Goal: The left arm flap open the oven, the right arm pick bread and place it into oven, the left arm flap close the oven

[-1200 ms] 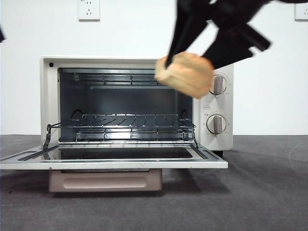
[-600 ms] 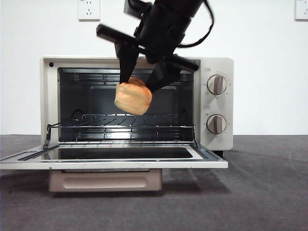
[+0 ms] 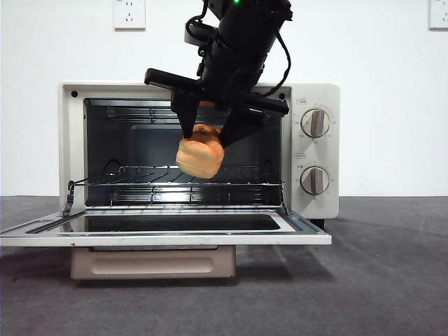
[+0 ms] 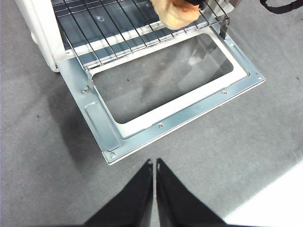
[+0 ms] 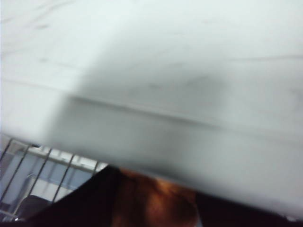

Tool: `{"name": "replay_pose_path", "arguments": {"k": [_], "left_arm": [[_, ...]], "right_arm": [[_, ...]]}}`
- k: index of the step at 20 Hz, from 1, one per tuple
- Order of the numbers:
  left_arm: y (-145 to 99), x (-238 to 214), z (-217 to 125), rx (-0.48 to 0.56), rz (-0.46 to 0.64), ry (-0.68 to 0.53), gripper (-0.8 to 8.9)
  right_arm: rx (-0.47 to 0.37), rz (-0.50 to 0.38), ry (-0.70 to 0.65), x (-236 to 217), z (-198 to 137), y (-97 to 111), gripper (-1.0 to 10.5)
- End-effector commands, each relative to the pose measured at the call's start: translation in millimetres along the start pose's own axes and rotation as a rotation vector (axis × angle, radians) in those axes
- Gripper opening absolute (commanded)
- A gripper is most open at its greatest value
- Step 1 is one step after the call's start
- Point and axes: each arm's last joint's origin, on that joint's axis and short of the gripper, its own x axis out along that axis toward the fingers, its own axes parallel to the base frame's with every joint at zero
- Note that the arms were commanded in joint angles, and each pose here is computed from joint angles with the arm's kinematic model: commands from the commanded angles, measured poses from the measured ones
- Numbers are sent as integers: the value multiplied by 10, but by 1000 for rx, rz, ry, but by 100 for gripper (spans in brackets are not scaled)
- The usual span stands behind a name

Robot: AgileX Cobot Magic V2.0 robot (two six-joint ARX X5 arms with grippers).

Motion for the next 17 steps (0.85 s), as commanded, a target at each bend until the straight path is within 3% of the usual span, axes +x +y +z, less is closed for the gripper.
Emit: {"name": "replay_pose_path", "arguments": {"k": [1,11,17], "left_arm": [[-5,-7,19,5,-1,-8,16],[-5,-7,18,5,-1,-7,16],[-5,-6,26,6,-2,-14,16]], "right_arm": [[5,1,-6,29,14,58,290],[-1,-4,10,5,4,57,397],[-41,39,-19,-387,115,152,397]]}}
